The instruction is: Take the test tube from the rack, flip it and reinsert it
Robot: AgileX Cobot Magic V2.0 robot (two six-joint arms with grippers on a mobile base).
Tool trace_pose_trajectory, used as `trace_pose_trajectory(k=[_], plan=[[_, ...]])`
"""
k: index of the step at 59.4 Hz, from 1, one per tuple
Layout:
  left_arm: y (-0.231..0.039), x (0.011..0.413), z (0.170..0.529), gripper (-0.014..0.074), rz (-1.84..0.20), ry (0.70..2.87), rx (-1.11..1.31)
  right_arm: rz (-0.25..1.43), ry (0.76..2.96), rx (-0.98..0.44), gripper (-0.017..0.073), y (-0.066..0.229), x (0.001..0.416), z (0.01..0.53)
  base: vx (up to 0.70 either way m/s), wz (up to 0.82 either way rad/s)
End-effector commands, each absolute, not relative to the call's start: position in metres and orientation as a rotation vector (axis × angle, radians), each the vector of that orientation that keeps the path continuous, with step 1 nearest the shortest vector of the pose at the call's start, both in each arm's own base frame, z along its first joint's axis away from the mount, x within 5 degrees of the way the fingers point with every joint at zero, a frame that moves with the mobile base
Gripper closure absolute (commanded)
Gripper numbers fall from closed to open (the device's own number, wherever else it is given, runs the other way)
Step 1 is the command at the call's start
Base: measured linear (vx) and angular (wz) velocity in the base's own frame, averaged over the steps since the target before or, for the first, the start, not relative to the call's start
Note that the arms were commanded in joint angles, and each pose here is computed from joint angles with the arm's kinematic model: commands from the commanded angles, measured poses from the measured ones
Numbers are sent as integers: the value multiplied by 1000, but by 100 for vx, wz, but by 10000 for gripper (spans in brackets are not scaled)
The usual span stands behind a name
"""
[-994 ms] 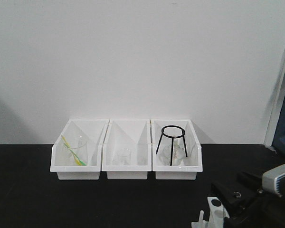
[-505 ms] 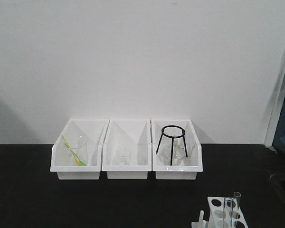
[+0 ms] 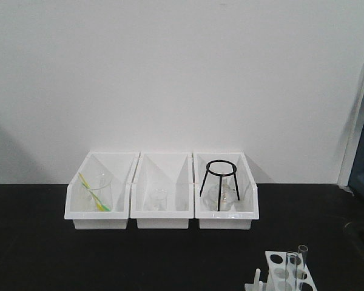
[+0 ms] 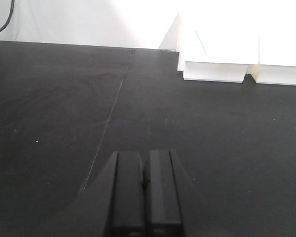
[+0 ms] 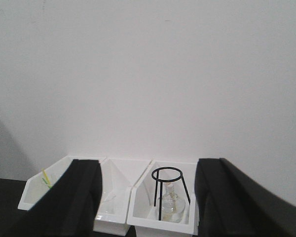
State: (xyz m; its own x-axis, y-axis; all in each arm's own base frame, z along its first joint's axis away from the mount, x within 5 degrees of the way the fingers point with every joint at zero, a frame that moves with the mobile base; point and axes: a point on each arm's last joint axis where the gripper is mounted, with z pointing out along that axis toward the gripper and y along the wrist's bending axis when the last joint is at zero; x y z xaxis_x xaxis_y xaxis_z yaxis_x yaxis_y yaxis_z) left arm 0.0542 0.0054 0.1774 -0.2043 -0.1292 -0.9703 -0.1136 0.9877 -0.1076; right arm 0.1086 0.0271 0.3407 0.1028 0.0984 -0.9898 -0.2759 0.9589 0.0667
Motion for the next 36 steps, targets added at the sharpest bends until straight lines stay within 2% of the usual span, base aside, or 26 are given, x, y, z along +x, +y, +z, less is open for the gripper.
trace_pose_trajectory(k=[1,6,13,22,28,36], plan=[[5,55,186,600,-27,1682,-163,263,1407,-164,96,27,108,351,0,0],[5,55,186,600,-27,1682,-163,242,1413,-135,130,24,108,351,0,0],[5,55,186,600,-27,1682,-163,180,1444,-73,227,17,107,349,0,0],[5,55,186,600,-27,1682,-163,135,1545,-11,424,9,97,340,0,0],[5,55,186,600,-27,1682,-163,98,1582,-61,575,9,87,337,0,0],[5,55,186,600,-27,1682,-163,15,1535,-125,572,6,68,339,0,0]])
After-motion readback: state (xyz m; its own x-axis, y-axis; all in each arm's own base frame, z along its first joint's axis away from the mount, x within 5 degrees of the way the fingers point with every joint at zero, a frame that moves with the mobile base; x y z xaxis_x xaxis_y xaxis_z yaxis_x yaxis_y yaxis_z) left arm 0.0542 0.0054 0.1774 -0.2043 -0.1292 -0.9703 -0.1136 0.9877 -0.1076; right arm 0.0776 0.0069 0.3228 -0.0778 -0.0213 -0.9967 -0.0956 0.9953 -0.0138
